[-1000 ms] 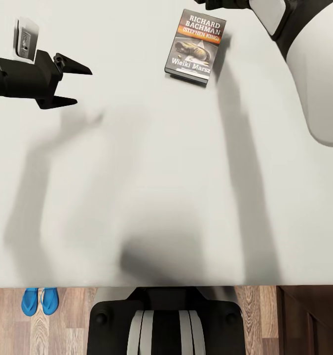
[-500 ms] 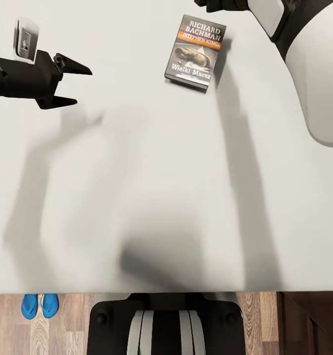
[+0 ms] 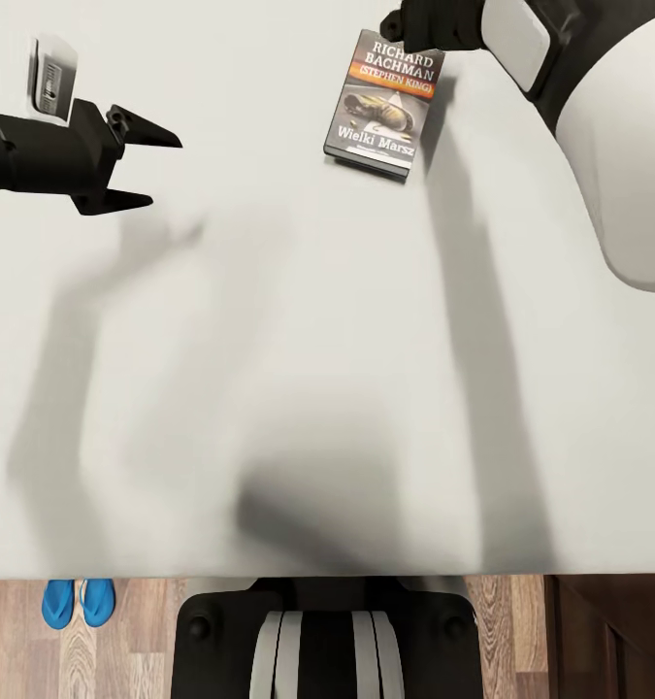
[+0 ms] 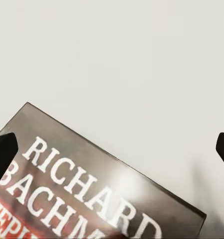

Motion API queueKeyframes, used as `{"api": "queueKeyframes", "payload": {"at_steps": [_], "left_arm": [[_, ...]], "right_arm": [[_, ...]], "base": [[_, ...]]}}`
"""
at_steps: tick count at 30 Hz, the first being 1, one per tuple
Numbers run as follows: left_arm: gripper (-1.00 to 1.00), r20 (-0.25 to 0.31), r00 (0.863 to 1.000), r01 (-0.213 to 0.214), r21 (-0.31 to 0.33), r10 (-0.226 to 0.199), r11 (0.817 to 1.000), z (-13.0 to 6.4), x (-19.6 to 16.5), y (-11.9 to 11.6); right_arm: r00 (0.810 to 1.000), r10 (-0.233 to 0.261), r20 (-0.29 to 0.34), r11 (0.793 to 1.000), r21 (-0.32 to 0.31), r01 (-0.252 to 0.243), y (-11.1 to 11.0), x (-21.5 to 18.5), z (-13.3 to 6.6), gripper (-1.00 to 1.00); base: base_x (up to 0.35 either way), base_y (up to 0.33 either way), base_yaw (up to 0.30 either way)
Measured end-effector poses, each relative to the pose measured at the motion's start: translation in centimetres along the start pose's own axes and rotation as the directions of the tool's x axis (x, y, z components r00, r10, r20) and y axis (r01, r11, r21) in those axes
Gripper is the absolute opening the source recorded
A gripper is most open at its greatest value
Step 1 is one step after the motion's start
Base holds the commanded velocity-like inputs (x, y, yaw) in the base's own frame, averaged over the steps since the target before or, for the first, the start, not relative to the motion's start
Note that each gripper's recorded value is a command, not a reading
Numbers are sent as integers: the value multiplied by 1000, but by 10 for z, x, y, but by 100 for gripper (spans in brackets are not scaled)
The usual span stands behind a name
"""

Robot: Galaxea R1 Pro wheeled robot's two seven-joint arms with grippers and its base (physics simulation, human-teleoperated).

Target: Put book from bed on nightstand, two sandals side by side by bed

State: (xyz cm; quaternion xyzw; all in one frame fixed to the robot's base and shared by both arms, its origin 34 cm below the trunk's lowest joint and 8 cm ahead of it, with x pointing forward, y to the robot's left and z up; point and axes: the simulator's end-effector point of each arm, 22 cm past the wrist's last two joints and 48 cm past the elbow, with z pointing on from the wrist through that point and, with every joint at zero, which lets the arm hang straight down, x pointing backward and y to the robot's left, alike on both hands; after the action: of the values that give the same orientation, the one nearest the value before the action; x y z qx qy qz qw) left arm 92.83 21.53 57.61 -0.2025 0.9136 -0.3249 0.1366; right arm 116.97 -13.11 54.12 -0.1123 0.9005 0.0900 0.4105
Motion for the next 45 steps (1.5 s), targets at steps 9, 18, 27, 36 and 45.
{"api": "queueKeyframes", "payload": {"at_steps": [9, 18, 27, 36, 45], "left_arm": [[100, -1, 1000, -1, -1, 1, 1000, 0, 0, 0], [100, -3, 1000, 1, -3, -1, 1000, 1, 2, 2], [100, -4, 1000, 2, -4, -2, 1000, 1, 2, 2], [100, -4, 1000, 2, -4, -2, 1000, 1, 2, 2], [100, -4, 1000, 2, -4, -2, 1000, 1, 2, 2]], "right_arm": [[1000, 12, -7, 1000, -26, -13, 4, 7, 1, 100], [1000, 12, -8, 996, -92, -13, 17, 8, 0, 100], [1000, 9, -9, 990, -143, -10, 28, 8, -1, 100], [1000, 9, -18, 988, -156, -11, 30, 14, -1, 100], [1000, 6, -24, 987, -162, -10, 32, 17, 0, 100]], "base": [[0, 0, 0], [0, 0, 0], [0, 0, 0], [0, 0, 0], [0, 0, 0]]}}
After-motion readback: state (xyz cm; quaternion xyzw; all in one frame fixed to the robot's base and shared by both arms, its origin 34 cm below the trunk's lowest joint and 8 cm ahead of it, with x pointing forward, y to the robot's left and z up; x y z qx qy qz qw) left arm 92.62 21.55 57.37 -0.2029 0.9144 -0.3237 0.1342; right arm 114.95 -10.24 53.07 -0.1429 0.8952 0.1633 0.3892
